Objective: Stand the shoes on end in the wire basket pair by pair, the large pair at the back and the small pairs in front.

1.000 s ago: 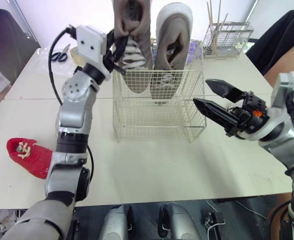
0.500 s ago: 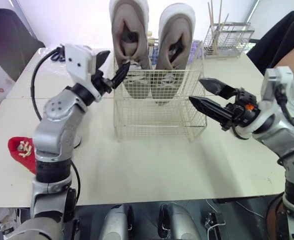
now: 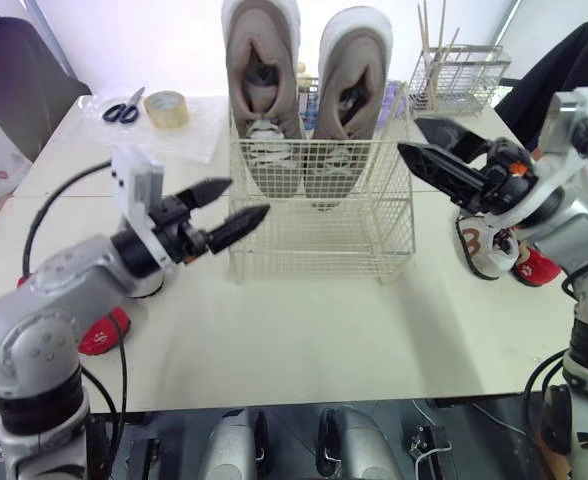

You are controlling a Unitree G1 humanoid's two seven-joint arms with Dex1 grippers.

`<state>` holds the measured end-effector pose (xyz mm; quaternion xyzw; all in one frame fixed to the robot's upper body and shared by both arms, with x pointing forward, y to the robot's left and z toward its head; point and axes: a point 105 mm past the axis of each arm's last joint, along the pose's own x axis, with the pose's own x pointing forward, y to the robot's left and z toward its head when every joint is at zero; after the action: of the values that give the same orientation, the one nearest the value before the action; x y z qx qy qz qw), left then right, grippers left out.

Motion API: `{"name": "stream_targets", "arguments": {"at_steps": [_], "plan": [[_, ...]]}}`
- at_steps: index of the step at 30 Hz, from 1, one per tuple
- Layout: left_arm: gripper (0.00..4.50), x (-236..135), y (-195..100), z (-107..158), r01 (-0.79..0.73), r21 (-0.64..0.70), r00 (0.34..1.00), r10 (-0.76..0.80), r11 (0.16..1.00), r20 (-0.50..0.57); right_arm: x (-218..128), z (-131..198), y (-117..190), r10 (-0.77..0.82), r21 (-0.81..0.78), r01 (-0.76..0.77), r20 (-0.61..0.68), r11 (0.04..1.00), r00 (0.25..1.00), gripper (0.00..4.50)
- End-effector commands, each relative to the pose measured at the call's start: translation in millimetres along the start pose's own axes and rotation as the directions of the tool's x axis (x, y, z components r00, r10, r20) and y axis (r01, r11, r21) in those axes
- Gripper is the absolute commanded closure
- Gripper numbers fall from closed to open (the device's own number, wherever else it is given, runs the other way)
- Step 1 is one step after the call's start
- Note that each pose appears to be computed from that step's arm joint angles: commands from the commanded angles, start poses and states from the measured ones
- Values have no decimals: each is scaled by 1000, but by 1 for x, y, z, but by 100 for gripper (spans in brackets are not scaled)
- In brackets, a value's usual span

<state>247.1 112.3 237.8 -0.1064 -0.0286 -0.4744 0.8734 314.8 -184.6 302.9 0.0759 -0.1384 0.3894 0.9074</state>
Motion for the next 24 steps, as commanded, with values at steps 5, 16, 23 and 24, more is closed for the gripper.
{"name": "stream_targets", "arguments": {"at_steps": [5, 16, 23, 24], "plan": [[6, 6, -63, -46, 209, -122, 968, -223, 970, -116, -65, 8, -55, -479, -234, 467, 7, 853, 878, 0], [6, 16, -67, -83, 138, -123, 984, -150, 983, -94, -146, -75, -45, -749, -260, 707, -122, 658, 652, 0], [6, 30, -68, -98, 4, -121, 999, -9, 993, -42, -154, -112, -47, -771, -247, 730, -190, 637, 608, 0], [6, 32, -71, -98, 7, -123, 999, -12, 992, -38, -152, -115, -51, -773, -244, 734, -190, 634, 605, 0]]}}
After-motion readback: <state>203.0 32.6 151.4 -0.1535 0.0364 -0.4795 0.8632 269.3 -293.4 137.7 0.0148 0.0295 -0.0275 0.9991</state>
